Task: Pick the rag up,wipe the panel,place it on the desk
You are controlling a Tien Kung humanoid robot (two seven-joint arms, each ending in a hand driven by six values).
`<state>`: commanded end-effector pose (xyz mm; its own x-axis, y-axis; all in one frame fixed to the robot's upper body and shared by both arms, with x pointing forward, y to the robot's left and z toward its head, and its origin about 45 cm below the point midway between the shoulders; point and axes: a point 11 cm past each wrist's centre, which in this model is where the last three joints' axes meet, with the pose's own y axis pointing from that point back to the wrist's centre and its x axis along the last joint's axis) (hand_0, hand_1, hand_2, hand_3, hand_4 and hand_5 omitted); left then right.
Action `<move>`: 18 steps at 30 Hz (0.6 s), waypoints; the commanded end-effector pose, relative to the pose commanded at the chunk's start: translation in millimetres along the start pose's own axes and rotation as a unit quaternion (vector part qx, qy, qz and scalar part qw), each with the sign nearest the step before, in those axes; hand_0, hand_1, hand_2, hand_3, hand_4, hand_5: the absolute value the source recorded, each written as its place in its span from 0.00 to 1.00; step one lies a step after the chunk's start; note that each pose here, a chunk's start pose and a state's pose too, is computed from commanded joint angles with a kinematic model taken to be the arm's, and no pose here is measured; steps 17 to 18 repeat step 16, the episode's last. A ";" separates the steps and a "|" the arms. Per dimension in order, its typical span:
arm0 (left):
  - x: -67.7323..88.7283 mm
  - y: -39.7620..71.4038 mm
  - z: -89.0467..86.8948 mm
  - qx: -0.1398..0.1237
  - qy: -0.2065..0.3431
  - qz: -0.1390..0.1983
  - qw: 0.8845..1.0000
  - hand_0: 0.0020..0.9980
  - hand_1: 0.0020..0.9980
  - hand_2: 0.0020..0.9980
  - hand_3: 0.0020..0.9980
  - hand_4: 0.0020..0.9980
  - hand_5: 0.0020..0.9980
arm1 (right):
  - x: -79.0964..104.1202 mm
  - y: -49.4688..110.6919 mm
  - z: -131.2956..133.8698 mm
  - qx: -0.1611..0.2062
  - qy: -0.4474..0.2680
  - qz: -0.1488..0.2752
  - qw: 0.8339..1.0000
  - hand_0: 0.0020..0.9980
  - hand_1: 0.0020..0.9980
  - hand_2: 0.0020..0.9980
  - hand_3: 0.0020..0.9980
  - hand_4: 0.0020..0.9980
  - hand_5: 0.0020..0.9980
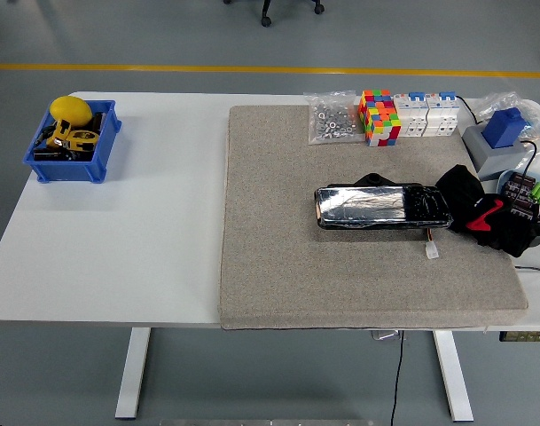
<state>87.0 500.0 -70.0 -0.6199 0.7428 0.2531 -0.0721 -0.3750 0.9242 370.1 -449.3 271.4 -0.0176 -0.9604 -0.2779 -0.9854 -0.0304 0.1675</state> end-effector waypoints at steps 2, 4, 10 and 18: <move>-0.2 0.0 0.1 0.000 0.000 0.000 1.000 0.69 0.73 0.73 0.61 0.67 0.63 | 0.8 0.0 -1.9 0.006 -0.003 0.004 1.000 0.75 0.76 0.86 1.00 1.00 1.00; 0.1 0.0 -0.1 0.000 0.000 0.000 1.000 0.69 0.73 0.73 0.61 0.67 0.63 | 1.4 0.1 -3.6 0.011 -0.003 0.006 1.000 0.75 0.76 0.86 1.00 1.00 1.00; 1.0 -0.2 -1.1 0.001 0.000 0.001 1.000 0.69 0.73 0.73 0.61 0.67 0.63 | 1.5 0.2 -4.5 0.018 0.000 0.008 1.000 0.70 0.71 0.83 0.99 1.00 1.00; 1.0 -0.3 -2.1 0.002 -0.002 0.001 1.000 0.69 0.73 0.73 0.61 0.67 0.63 | 1.9 0.3 -2.5 0.017 0.004 0.010 1.000 0.74 0.73 0.84 0.90 1.00 1.00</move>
